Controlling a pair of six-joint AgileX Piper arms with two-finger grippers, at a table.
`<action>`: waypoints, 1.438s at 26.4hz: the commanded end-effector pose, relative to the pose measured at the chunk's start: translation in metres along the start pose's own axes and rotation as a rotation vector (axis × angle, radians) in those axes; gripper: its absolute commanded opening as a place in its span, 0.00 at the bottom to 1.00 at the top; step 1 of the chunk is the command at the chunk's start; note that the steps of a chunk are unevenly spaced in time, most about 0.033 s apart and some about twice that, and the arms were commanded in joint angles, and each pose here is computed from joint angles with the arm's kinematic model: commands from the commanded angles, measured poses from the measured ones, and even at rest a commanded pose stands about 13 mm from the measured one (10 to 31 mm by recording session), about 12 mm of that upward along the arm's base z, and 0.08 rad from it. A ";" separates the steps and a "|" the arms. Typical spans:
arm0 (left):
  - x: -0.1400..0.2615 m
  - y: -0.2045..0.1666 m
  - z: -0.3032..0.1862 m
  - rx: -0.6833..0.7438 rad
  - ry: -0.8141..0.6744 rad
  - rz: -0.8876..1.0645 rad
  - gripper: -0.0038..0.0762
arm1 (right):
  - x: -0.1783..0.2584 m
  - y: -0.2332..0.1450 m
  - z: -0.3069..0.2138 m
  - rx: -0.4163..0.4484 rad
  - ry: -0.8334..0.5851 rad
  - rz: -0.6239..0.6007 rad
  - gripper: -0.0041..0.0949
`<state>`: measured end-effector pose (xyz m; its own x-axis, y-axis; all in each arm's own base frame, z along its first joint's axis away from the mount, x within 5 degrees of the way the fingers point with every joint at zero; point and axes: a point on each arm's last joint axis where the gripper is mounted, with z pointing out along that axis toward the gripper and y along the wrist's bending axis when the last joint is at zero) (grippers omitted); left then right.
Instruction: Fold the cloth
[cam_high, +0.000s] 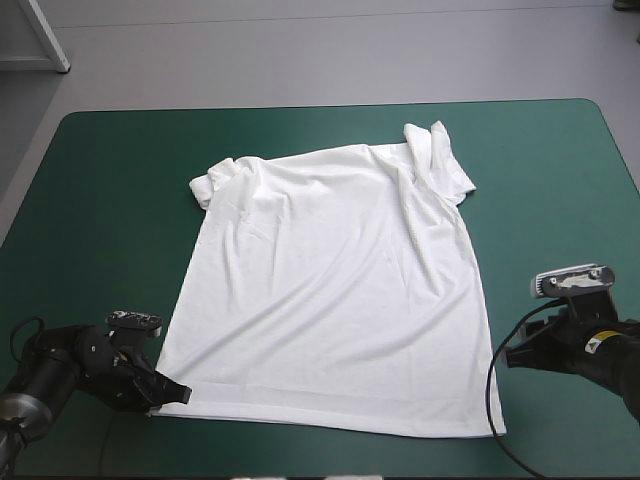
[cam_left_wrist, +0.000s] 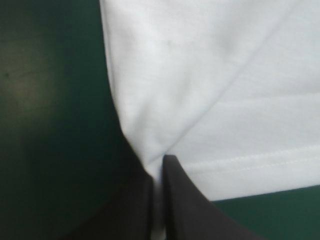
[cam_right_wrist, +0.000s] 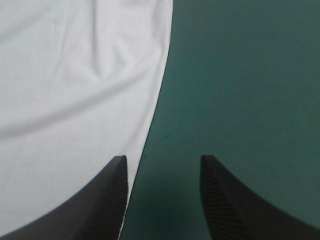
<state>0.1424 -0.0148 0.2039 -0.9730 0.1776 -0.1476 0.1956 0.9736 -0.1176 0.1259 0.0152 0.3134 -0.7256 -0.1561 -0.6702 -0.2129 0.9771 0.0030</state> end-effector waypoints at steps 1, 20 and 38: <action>-0.010 -0.001 -0.007 0.001 -0.083 -0.006 0.07 | -0.002 0.005 0.001 -0.078 0.099 0.012 0.61; -0.016 0.001 -0.008 -0.014 -0.145 -0.008 0.07 | 0.052 0.015 0.050 -0.205 0.354 0.117 0.56; -0.016 0.000 -0.008 -0.013 -0.150 0.003 0.07 | 0.058 0.042 0.097 -0.193 0.604 0.030 0.49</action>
<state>0.1522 -0.0160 0.2053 -0.9553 0.1612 -0.2480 0.1939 0.9744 -0.1137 0.1341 0.0558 0.2069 -0.9551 -0.2710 -0.1198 -0.2895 0.9395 0.1829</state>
